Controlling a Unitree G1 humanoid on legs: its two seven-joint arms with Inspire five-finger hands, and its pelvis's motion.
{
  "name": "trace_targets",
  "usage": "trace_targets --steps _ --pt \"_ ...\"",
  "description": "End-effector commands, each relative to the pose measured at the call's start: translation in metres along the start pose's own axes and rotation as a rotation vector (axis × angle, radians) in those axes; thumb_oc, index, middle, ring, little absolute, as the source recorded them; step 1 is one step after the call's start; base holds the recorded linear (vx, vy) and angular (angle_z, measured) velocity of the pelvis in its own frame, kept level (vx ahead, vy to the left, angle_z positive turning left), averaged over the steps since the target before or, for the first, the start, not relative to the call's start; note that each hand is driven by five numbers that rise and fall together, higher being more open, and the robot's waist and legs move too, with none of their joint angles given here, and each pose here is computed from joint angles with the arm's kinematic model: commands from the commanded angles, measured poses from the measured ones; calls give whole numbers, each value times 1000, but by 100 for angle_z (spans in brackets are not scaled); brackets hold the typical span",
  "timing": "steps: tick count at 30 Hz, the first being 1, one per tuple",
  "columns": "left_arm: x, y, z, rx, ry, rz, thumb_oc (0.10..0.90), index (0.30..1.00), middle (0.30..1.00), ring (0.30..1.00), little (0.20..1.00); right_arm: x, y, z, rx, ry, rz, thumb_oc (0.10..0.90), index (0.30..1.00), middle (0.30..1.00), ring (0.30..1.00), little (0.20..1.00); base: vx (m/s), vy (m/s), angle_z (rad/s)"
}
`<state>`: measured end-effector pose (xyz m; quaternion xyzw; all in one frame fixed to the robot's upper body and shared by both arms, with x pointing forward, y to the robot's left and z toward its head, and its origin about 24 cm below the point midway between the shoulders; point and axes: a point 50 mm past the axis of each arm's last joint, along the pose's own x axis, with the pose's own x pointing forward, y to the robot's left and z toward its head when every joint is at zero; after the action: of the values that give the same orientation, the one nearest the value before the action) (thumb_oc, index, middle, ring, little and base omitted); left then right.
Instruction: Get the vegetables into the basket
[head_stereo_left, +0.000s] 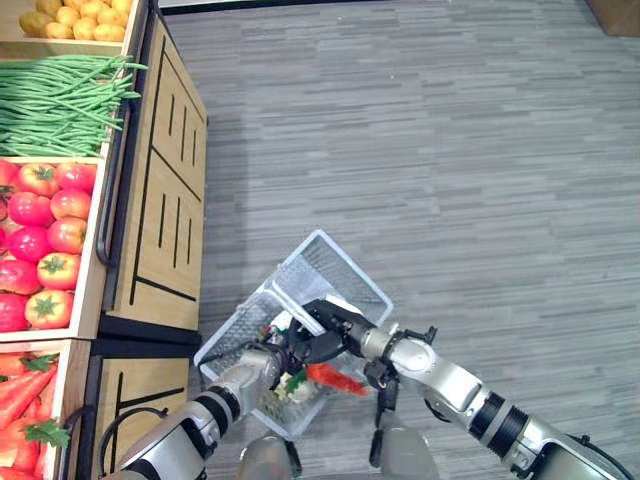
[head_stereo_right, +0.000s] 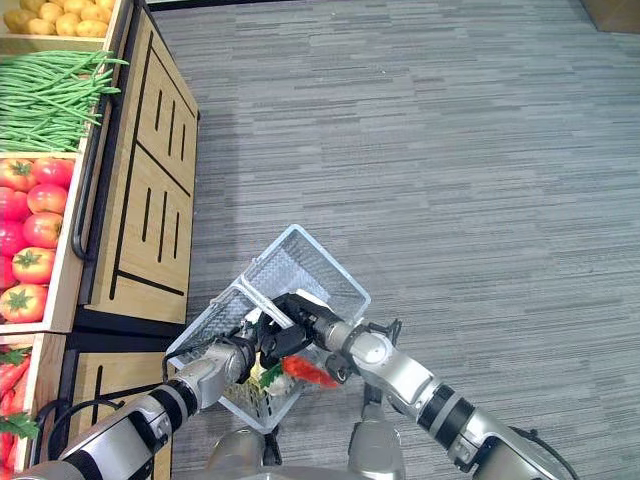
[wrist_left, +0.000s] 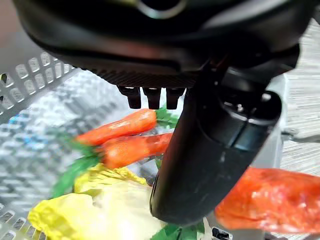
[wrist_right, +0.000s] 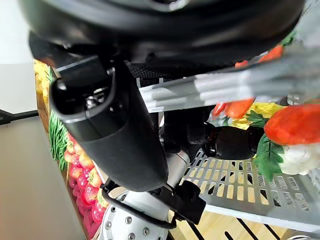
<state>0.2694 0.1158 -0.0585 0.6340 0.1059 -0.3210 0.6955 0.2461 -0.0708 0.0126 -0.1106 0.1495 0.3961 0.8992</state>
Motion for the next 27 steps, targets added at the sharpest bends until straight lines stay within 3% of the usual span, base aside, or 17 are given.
trace_targets --steps 1,9,20,22,27 --pt "3 5 15 94 -90 6 900 1000 1000 1000 1000 5 26 107 -27 -515 157 400 300 300 300 300 0 0 0" --pt "-13 -6 7 -84 -117 -62 900 1000 1000 1000 1000 9 -1 73 -113 -361 -15 400 300 300 300 300 20 -1 2" --pt "-30 -45 -13 -273 -34 -187 900 1000 1000 1000 1000 4 -40 -27 -79 51 -283 400 300 300 300 300 44 -3 6" --pt "-32 -57 -25 -321 45 -204 900 1000 1000 1000 1000 -9 -52 -68 -31 224 -387 400 300 300 300 300 33 3 6" --pt "-18 -58 -32 -357 156 -197 900 1000 1000 1000 1000 -21 -51 -111 -2 417 -434 400 300 300 300 300 19 6 4"
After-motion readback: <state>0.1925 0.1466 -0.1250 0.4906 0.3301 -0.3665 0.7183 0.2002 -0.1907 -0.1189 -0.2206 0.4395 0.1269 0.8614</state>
